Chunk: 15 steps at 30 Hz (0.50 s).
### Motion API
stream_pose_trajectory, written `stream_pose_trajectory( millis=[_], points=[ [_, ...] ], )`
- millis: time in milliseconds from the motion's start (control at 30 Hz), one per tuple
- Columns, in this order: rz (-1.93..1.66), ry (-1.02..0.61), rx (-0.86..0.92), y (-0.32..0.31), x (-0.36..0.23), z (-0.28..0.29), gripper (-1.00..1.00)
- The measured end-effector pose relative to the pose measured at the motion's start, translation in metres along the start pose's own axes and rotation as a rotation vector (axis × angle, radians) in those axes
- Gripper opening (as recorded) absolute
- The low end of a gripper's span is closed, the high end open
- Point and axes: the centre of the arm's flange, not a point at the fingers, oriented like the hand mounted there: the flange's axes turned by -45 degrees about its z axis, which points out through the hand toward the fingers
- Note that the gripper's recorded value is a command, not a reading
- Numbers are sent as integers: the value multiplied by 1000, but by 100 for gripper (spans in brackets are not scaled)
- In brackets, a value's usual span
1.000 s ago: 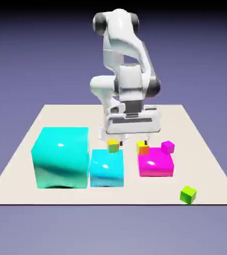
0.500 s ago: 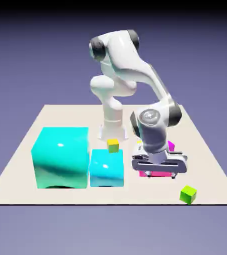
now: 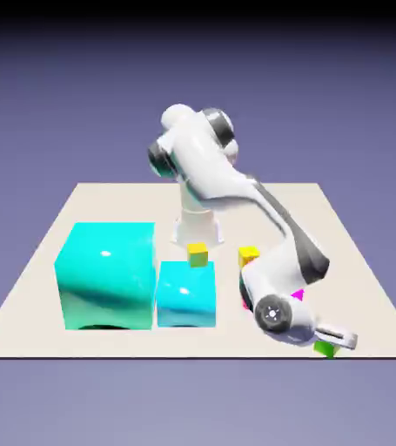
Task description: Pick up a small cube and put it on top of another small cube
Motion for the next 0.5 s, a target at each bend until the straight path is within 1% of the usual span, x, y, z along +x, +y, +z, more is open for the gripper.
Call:
stream_pose_trajectory(
  millis=[233, 300, 400, 433, 500],
  points=[
    [110, -286, 41, 4, 40, 19, 0],
    [118, -309, 45, 5, 44, 20, 0],
    [118, -310, 45, 4, 45, 65, 0],
    [118, -309, 44, 4, 45, 78, -100],
    [118, -310, 46, 4, 45, 78, -100]
  ],
)
